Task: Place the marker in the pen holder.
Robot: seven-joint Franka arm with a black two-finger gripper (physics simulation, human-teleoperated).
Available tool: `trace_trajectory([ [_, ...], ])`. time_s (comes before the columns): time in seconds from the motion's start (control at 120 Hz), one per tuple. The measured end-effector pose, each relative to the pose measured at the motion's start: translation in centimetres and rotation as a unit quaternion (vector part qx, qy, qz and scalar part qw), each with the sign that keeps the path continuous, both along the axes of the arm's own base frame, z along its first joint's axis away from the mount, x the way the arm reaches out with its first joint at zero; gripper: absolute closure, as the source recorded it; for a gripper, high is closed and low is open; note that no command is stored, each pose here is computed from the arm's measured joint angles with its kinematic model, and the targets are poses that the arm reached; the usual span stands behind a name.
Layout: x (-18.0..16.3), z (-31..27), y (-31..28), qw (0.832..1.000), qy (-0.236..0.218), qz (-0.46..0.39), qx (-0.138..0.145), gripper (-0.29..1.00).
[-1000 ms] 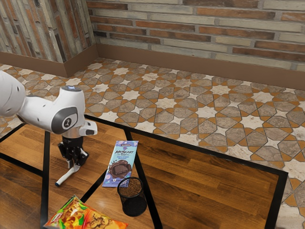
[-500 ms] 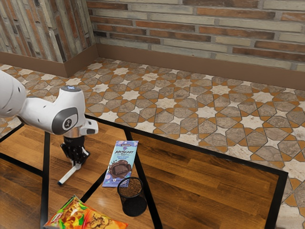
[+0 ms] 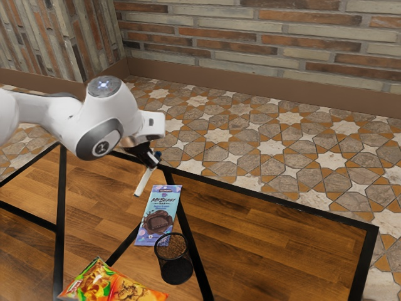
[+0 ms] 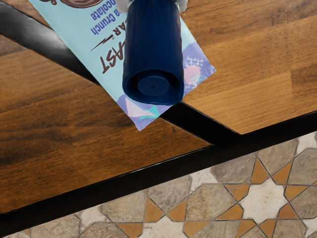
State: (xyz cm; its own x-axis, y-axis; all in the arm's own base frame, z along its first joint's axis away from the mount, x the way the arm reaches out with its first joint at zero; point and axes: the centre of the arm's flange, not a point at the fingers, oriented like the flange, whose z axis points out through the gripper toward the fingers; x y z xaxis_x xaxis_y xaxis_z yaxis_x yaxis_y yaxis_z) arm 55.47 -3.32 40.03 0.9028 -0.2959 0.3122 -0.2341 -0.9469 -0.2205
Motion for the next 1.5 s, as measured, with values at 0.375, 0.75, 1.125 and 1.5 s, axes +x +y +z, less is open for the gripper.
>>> trace_trajectory([
  [0.375,-5.5,1.3,-15.3,0.996,-0.037,-0.056,-0.054,0.79],
  [0.75,-11.9,4.7,-16.1,0.997,-0.058,0.011,-0.058,0.79],
  [1.125,-15.7,1.8,-15.4,0.994,-0.036,0.095,-0.039,0.79],
  [1.5,-13.8,-0.4,-15.1,0.991,-0.037,0.12,-0.037,0.79],
])
